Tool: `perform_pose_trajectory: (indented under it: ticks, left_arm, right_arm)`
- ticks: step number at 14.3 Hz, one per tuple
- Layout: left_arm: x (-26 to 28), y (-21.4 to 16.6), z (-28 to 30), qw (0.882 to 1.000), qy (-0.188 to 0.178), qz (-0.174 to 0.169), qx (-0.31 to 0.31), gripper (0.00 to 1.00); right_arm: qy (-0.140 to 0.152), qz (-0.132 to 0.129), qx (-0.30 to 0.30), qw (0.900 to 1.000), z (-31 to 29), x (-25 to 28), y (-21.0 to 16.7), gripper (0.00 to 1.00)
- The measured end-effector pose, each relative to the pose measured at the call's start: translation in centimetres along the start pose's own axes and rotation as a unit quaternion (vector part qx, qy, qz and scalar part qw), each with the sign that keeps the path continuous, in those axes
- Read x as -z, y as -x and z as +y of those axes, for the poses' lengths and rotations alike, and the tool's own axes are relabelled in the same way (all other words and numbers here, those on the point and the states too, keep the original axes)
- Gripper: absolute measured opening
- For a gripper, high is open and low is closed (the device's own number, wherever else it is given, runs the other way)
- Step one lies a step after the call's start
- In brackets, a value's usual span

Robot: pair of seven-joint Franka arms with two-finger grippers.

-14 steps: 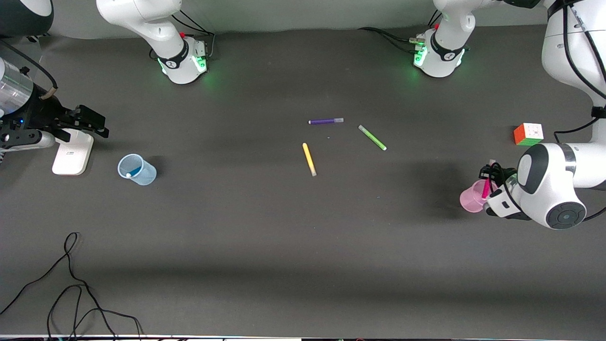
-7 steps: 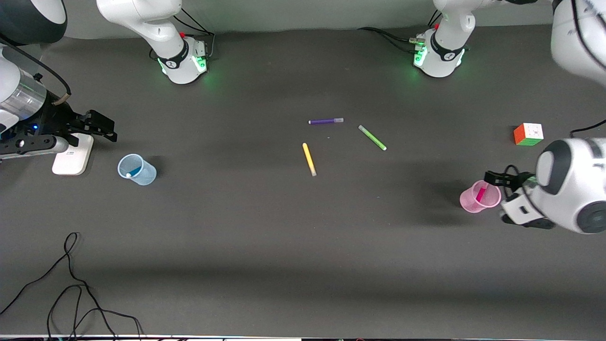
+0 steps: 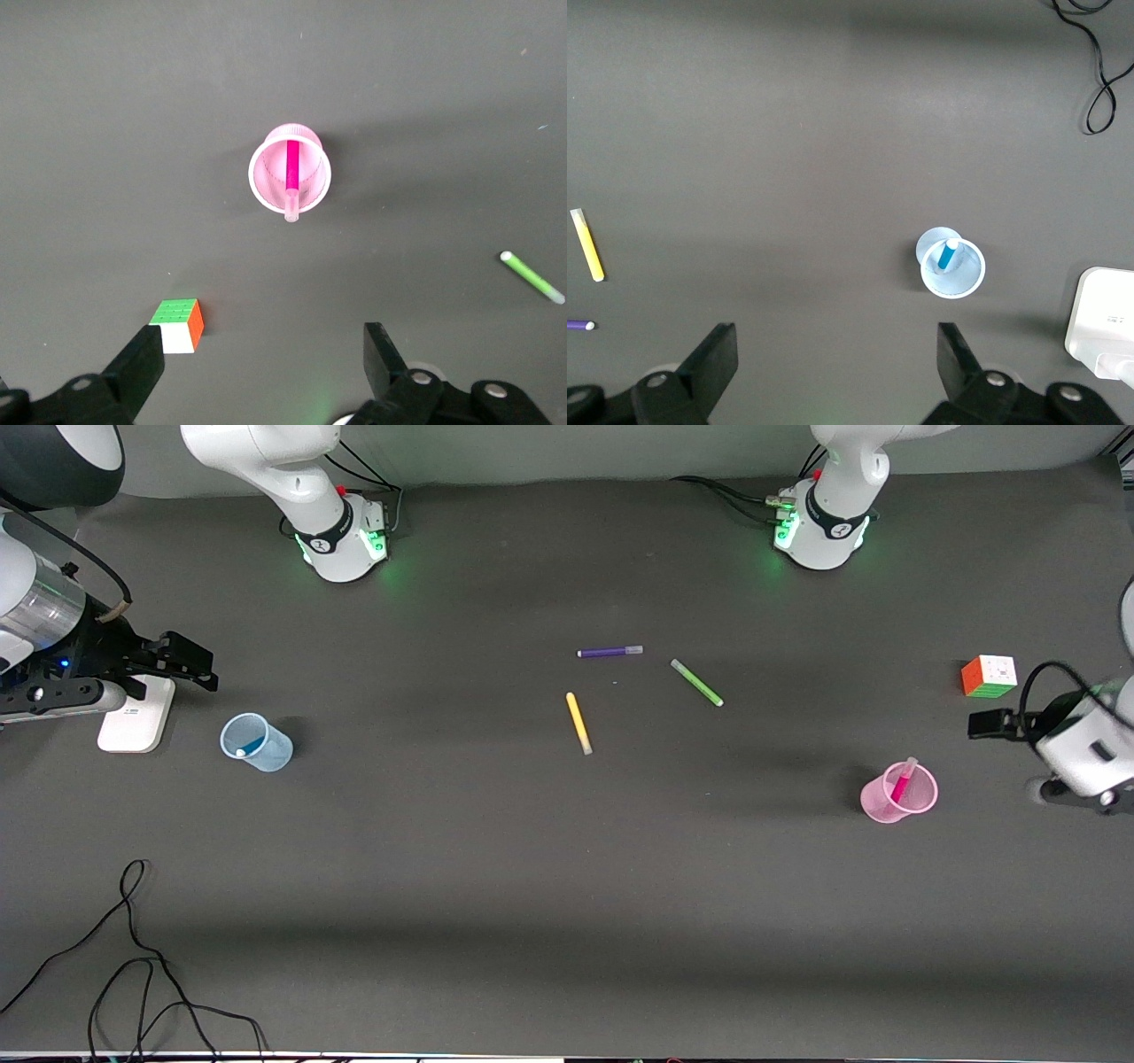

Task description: Place pink and blue markers in matching cups

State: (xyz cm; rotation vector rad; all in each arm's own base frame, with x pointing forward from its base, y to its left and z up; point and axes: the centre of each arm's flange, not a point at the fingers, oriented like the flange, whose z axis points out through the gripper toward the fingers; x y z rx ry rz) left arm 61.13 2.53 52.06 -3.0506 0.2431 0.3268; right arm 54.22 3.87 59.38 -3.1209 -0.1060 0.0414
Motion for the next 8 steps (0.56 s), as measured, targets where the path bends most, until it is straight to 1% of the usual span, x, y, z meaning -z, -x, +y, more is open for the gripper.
perform_pose_trajectory:
  ticks: [3, 8]
  left_arm:
    - [2.7, 2.2, 1.2, 0.999, 0.013, 0.034, -0.002, 1.0]
    - [5.8, 4.1, 4.6, 0.998, 0.016, 0.062, -0.012, 1.0]
  right_arm:
    - [0.0, 0.0, 0.001, 1.0, -0.1, 0.0, 0.0, 1.0]
    - [0.0, -0.004, 0.001, 1.0, -0.2, -0.5, -0.3, 1.0]
